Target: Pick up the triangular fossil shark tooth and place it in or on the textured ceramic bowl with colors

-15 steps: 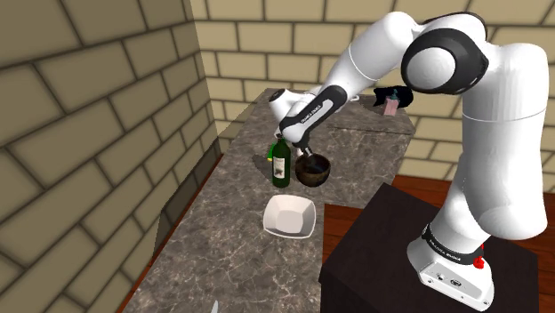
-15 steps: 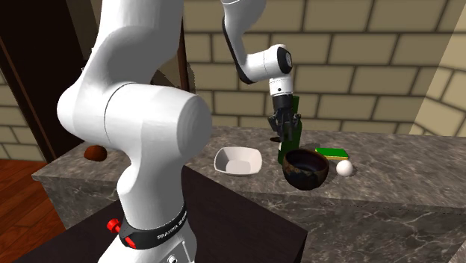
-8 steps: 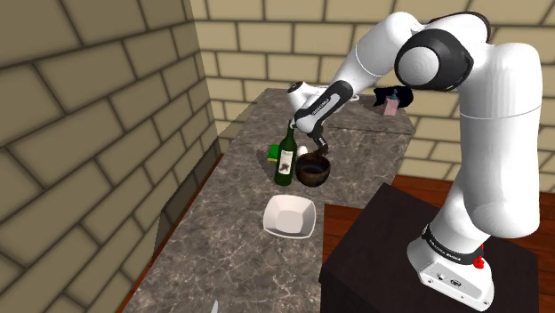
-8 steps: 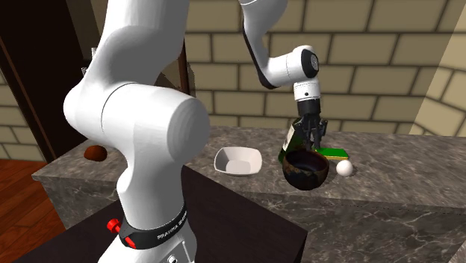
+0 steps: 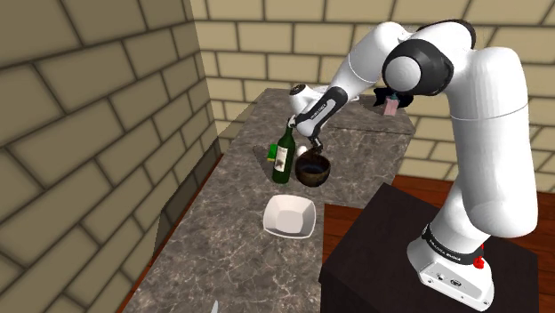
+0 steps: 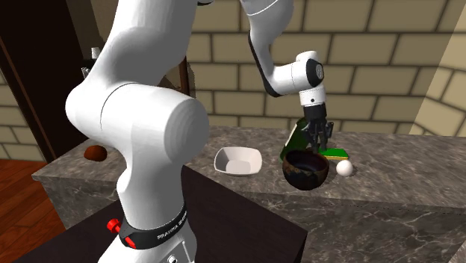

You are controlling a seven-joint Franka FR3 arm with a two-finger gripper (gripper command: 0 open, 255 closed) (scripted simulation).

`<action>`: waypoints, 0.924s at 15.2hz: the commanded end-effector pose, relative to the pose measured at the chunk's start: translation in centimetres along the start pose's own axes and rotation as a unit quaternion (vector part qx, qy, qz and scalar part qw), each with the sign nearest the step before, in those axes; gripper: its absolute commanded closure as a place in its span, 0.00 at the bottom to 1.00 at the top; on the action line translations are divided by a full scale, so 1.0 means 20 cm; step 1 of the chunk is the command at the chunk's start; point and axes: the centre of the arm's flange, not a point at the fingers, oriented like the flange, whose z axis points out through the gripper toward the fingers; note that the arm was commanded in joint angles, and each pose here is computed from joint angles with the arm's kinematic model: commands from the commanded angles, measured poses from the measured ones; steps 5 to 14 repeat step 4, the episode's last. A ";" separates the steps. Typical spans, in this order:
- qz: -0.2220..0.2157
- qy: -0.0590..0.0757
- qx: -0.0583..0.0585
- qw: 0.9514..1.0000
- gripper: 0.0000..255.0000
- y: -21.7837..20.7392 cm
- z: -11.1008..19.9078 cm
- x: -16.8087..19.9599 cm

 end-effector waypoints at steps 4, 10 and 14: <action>-0.009 -0.034 0.055 0.998 1.00 -0.11 0.22 0.05; -0.009 -0.034 0.055 0.998 1.00 -0.11 0.22 0.05; -0.009 -0.034 0.055 0.998 1.00 -0.11 0.22 0.05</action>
